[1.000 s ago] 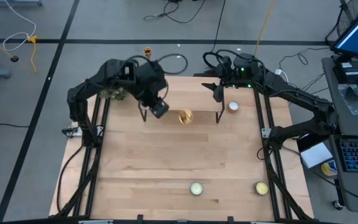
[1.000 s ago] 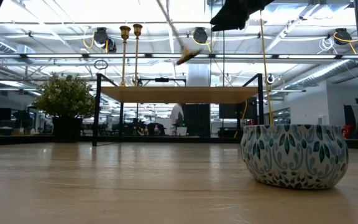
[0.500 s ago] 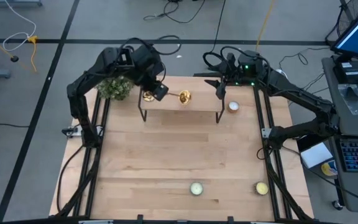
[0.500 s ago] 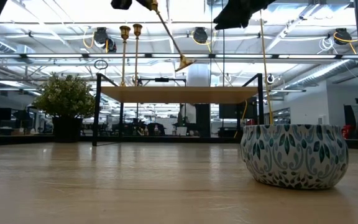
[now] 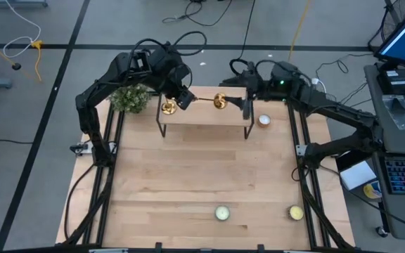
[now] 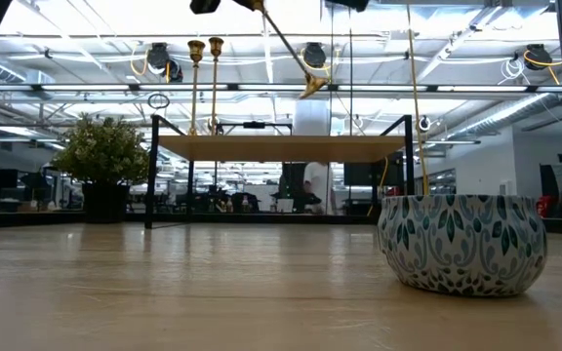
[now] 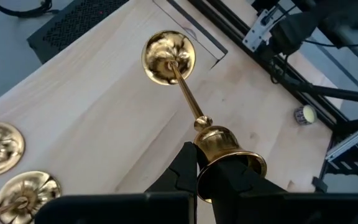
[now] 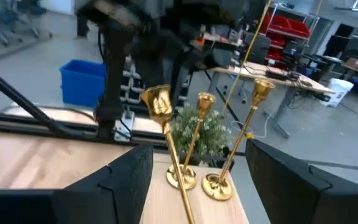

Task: Pick & Place candle stick holders
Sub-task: Put the gold candle holder on the shelf

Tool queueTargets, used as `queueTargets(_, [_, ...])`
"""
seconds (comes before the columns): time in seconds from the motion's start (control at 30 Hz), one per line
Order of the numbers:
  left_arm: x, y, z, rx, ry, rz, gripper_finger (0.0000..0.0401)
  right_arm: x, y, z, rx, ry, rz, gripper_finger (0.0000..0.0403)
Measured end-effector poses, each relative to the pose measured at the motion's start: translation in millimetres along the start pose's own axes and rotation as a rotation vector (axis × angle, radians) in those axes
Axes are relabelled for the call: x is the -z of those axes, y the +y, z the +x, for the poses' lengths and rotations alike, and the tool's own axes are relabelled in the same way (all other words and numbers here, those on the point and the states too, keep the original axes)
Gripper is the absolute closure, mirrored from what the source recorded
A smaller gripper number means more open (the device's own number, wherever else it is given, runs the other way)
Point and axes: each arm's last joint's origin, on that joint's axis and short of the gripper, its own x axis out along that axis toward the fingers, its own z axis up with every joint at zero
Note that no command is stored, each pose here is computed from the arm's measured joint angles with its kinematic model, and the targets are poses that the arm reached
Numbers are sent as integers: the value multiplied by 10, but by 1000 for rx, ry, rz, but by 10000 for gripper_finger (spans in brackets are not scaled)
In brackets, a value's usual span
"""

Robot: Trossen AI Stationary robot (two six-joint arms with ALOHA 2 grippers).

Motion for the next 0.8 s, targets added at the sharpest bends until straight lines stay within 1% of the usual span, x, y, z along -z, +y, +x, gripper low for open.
queueTargets(0.1, [9,-30,3,2,-3,-5,388,38,82,96,19,34,-27,154])
queueTargets(0.17, [23,-59,7,-1,-3,3,388,49,131,185,10,22,-49,154])
queueTargets(0.27, [49,-102,13,6,7,14,388,72,194,288,68,54,-110,154])
queueTargets(0.33, [68,-121,14,-1,14,18,388,34,224,358,81,65,-138,154])
queueTargets(0.4, [75,-136,17,-16,8,13,388,-18,264,392,66,69,-143,154])
queueTargets(0.5, [87,-159,20,-19,7,11,388,-105,334,457,42,61,-185,154])
queueTargets(0.6, [109,-196,22,-10,16,21,388,-113,403,580,32,93,-199,154])
queueTargets(0.67, [127,-211,24,-13,24,25,388,-89,435,636,19,146,-206,154])
queueTargets(0.8, [140,-230,26,-23,24,29,388,-145,484,716,11,170,-227,154])
